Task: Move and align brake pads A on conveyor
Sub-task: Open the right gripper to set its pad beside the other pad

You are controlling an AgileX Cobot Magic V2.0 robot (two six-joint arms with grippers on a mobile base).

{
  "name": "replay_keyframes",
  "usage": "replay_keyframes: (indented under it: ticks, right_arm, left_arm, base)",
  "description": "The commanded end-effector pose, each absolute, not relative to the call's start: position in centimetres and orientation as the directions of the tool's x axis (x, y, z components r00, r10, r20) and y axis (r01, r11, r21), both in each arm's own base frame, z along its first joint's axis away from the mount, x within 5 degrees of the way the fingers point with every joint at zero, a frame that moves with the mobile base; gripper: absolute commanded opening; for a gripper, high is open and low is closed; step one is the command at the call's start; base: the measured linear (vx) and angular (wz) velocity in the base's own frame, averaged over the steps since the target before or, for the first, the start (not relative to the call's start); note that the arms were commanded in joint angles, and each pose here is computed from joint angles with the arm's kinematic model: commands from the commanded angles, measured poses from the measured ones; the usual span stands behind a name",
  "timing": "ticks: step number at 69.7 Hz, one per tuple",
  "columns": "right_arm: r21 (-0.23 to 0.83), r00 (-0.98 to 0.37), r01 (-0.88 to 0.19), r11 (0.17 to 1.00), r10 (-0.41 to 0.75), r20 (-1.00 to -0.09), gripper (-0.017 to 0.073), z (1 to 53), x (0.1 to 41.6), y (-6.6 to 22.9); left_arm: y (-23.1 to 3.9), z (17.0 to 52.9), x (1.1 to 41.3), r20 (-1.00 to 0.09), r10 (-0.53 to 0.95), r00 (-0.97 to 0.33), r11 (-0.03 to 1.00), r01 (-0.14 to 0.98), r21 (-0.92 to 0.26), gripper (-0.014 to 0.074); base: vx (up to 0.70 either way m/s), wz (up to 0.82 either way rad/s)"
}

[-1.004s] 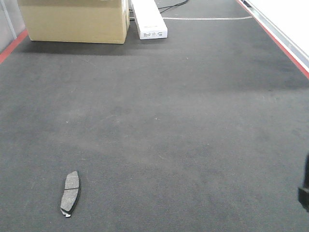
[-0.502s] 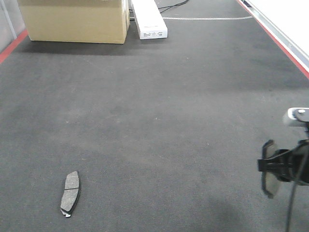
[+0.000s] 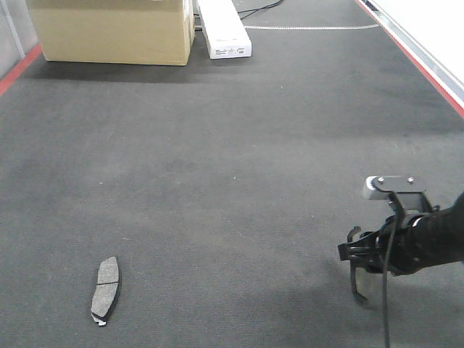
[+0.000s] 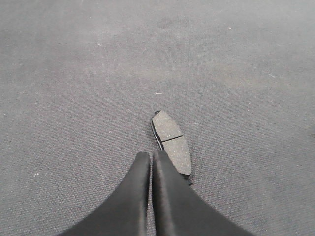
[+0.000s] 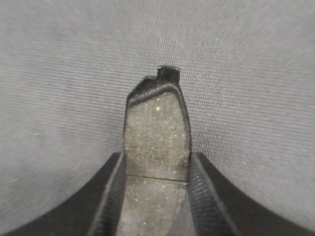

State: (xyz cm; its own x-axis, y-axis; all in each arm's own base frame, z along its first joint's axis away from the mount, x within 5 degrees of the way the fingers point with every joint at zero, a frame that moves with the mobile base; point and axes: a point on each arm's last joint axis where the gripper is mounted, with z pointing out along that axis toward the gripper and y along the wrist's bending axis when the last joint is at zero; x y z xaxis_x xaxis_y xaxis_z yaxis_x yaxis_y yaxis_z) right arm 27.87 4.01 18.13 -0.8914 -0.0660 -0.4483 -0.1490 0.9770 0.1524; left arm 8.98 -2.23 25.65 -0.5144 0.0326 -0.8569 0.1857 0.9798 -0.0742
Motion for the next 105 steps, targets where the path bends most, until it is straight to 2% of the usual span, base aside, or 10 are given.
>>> replay_keyframes:
  ticks: [1, 22, 46, 73, 99, 105]
  right_arm:
    - [0.138, -0.845, -0.144, 0.98, -0.049, -0.532, 0.0178, 19.32, 29.11, 3.95]
    - [0.132, -0.851, -0.148, 0.98, -0.058, -0.523, 0.0204, 18.79, 29.29, 3.94]
    - [0.135, -0.855, -0.149, 0.98, -0.059, -0.515, 0.029, 18.76, 29.22, 3.96]
    - [0.135, -0.855, -0.149, 0.98, -0.059, -0.515, 0.0483, 18.76, 29.22, 3.96]
    - [0.14, -0.859, -0.147, 0.979, -0.056, -0.509, 0.0484, 18.73, 29.17, 3.99]
    - [0.142, -0.854, -0.145, 0.979, -0.052, -0.517, 0.0457, 19.03, 29.1, 3.99]
  left_arm:
    - [-2.45, 27.05, 9.31, -0.898, 0.017, -0.44, 0.975, 0.206, -0.082, -0.0006]
    - [-2.45, 27.05, 9.31, -0.898, 0.017, -0.44, 0.975, 0.206, -0.082, -0.0006]
    - [-2.45, 27.05, 9.31, -0.898, 0.017, -0.44, 0.975, 0.206, -0.082, -0.0006]
    - [-2.45, 27.05, 9.31, -0.898, 0.017, -0.44, 0.975, 0.206, -0.082, -0.0006]
    - [-2.45, 27.05, 9.31, -0.898, 0.017, -0.44, 0.975, 0.206, -0.082, -0.0006]
    - [-2.45, 27.05, 9.31, -0.898, 0.017, -0.44, 0.975, 0.206, -0.082, -0.0006]
  base:
    - [0.0, 0.0]
    - [0.0, 0.0]
    - [0.0, 0.0]
    - [0.0, 0.0]
    - [0.0, 0.0]
    - [0.0, 0.0]
